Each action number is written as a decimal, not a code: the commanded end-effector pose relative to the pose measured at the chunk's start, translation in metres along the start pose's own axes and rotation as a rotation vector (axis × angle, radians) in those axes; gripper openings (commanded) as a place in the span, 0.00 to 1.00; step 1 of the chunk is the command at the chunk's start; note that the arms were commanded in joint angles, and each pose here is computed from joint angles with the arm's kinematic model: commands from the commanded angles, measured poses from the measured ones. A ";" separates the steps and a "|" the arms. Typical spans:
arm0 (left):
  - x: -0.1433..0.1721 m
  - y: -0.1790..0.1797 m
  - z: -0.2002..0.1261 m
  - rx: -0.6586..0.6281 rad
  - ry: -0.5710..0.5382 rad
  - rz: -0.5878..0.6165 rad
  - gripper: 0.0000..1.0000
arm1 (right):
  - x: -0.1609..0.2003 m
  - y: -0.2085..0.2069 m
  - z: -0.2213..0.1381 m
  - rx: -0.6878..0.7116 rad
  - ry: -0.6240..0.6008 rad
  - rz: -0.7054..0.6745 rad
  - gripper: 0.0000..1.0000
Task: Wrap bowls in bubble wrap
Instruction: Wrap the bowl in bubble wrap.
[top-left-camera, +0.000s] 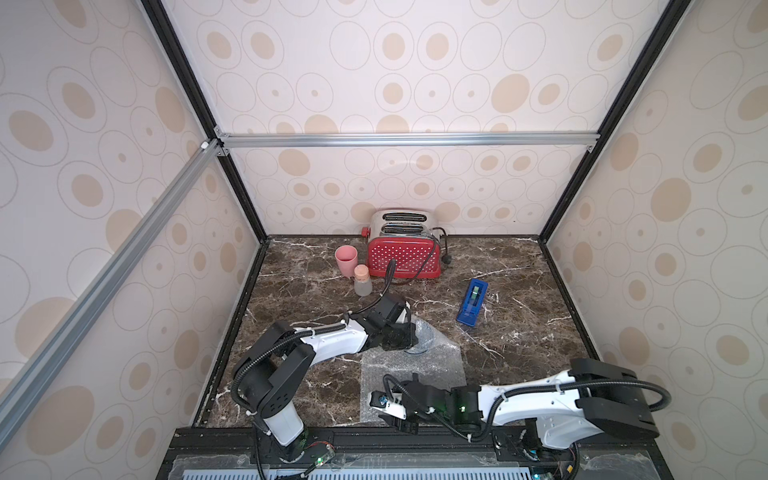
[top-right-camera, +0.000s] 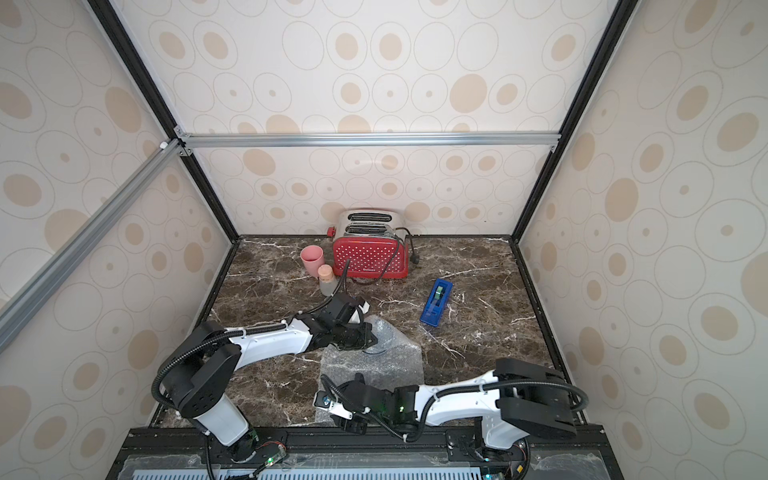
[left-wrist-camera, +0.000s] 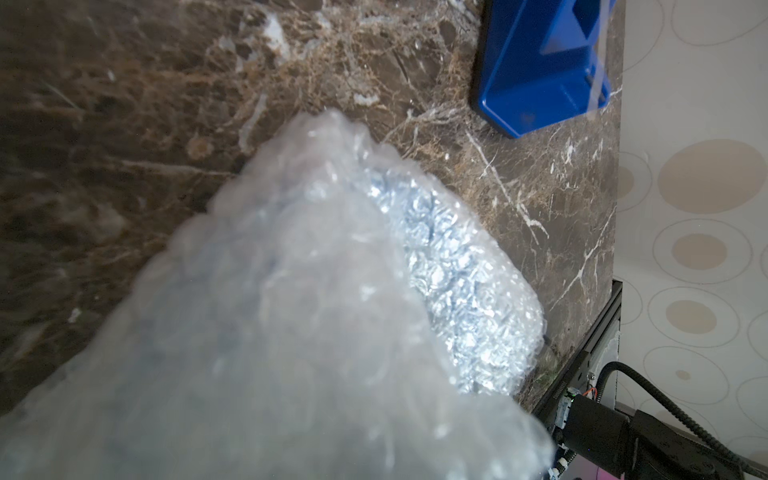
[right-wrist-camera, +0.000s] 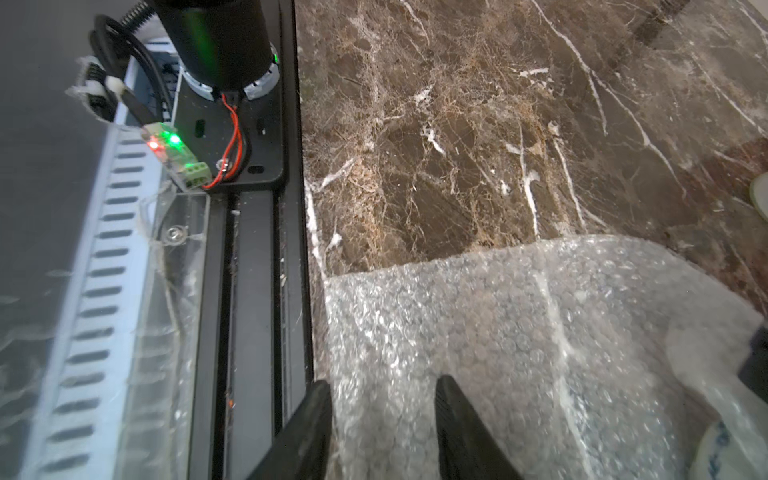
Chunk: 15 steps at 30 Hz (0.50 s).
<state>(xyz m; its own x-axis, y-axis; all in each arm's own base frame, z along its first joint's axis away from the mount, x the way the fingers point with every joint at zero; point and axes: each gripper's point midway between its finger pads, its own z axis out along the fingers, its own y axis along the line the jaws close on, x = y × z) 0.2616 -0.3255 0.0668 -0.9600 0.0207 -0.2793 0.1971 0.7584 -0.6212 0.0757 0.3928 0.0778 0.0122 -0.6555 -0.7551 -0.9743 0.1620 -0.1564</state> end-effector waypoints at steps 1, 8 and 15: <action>-0.007 -0.010 -0.002 0.007 -0.008 0.029 0.00 | -0.010 -0.001 0.011 0.034 -0.031 -0.028 0.48; -0.008 -0.011 0.000 0.010 -0.006 0.028 0.00 | 0.005 0.011 0.034 -0.011 0.006 -0.020 0.52; -0.007 -0.010 -0.001 0.008 -0.009 0.025 0.00 | 0.018 0.017 0.049 -0.034 0.044 -0.005 0.52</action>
<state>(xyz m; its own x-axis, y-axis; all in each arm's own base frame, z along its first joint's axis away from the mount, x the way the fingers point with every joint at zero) 0.2640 -0.3278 0.0708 -0.9576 0.0198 -0.2876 0.2032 0.7540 -0.6246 0.0746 0.4066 0.0244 0.0047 -0.7117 -0.7024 -0.9773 0.1455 -0.1539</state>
